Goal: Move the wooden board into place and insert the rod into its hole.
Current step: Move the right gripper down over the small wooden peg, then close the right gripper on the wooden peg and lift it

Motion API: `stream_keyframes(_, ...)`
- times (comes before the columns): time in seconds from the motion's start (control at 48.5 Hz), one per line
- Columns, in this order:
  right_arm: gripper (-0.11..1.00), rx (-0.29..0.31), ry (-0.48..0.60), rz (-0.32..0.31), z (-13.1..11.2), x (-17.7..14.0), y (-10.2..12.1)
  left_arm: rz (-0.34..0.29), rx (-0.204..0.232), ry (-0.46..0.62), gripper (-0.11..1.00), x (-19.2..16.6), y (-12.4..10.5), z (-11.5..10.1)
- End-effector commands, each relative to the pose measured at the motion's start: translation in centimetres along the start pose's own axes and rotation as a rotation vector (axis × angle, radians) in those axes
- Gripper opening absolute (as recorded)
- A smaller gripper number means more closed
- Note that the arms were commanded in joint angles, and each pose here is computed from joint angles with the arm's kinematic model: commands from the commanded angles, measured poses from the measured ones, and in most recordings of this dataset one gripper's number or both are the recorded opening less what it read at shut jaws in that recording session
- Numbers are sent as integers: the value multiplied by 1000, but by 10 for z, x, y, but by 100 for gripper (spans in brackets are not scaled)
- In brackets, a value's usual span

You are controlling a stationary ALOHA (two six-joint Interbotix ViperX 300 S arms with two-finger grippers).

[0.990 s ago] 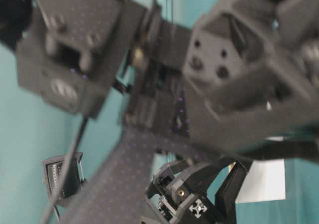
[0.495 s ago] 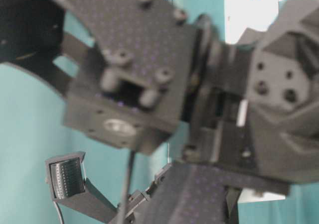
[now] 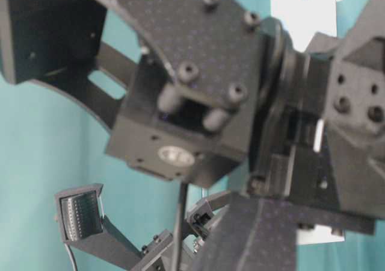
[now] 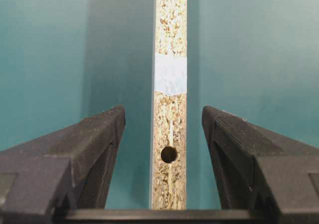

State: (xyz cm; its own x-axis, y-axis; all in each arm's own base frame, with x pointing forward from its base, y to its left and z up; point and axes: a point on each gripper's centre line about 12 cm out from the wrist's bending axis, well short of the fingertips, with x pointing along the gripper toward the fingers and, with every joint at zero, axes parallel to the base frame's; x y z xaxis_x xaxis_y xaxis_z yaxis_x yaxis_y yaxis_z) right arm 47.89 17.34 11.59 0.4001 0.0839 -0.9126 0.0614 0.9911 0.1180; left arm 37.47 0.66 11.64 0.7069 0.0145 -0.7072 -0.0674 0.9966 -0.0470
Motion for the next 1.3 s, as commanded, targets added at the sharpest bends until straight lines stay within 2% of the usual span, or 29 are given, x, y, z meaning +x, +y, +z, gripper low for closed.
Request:
stream_keyframes(0.0, 53, -5, -42, 20, 10, -14, 7, -3, 2, -26, 61, -3, -2, 7)
stream_keyframes(0.515, 49, 5, -29, 15, 7, -9, 7, -3, -1, -14, 61, -4, -1, 1)
stream_keyframes(0.804, 27, 5, -29, 16, 7, -9, 8, -3, -1, -14, 61, -4, -1, 1)
stream_keyframes(1.278, 26, 26, -24, 15, 5, -8, 8, -3, -1, -12, 61, -4, -1, 1)
